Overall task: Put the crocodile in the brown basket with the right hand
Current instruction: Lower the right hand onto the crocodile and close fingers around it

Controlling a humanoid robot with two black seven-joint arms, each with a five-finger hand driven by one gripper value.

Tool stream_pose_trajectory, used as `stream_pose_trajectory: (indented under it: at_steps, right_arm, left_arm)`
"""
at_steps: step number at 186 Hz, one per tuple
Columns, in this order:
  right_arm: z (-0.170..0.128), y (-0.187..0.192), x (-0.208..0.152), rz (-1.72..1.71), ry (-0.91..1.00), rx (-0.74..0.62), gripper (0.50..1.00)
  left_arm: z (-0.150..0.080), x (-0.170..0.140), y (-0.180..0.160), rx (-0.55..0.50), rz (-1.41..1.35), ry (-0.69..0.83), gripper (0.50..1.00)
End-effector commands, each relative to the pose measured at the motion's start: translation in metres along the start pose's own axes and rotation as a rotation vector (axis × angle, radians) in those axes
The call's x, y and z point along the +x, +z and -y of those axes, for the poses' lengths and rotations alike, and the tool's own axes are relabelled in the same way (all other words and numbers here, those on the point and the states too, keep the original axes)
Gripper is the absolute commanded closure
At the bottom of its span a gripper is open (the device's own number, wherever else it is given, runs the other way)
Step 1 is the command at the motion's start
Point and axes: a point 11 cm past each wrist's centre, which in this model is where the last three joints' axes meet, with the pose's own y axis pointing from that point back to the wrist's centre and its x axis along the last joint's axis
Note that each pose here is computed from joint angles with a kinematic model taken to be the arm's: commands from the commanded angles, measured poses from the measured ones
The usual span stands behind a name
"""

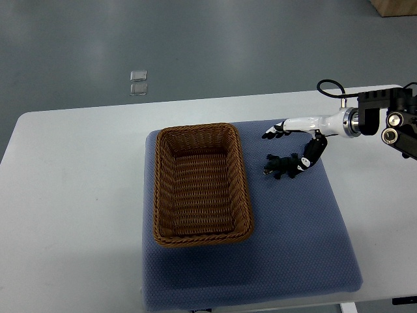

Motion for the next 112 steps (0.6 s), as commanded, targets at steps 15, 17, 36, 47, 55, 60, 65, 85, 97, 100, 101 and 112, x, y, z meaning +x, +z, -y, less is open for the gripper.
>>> stream_pose_trajectory:
  at_steps: [15,17,36,47,55,60,65,85,97,100,101,112]
  right_arm:
    - [0.005,0.012,-0.016,-0.048,-0.001,-0.047,0.568]
    - [0.005,0.012,-0.017,-0.051,-0.001,-0.048,0.566]
    - [0.007,0.017,-0.022,-0.074,0.007,-0.068,0.568]
    - [0.008,0.017,-0.021,-0.085,0.019,-0.071,0.570]
    - [0.008,0.018,-0.021,-0.087,0.028,-0.074,0.572]
    - [0.008,0.019,-0.021,-0.091,0.033,-0.077,0.574]
    - [0.008,0.020,-0.021,-0.092,0.037,-0.078,0.574]
    - [0.009,0.025,-0.021,-0.116,0.046,-0.099,0.599]
    - [0.010,0.027,-0.024,-0.130,0.036,-0.108,0.603]
    - [0.010,0.027,-0.024,-0.131,0.035,-0.111,0.605]
    - [0.010,0.028,-0.024,-0.133,0.035,-0.112,0.607]
    - [0.010,0.031,-0.025,-0.137,0.038,-0.122,0.621]
  left_arm:
    - [0.000,0.000,0.000,0.001,0.000,-0.001,0.500]
    - [0.000,0.000,0.000,0.001,0.000,-0.001,0.500]
    - [0.000,0.000,0.000,0.001,0.000,-0.001,0.500]
    - [0.000,0.000,0.000,0.001,0.000,-0.001,0.500]
    - [0.000,0.000,0.000,0.001,0.000,-0.001,0.500]
    - [0.000,0.000,0.000,0.001,0.000,-0.001,0.500]
    - [0.000,0.000,0.000,0.001,0.000,-0.001,0.500]
    - [0.000,0.000,0.000,0.001,0.002,-0.001,0.500]
    - [0.000,0.000,0.000,0.002,0.002,-0.001,0.500]
    - [0.000,0.000,0.000,0.002,0.002,-0.001,0.500]
    - [0.000,0.000,0.000,0.002,0.002,-0.001,0.500]
    - [0.000,0.000,0.000,0.002,0.002,-0.001,0.500]
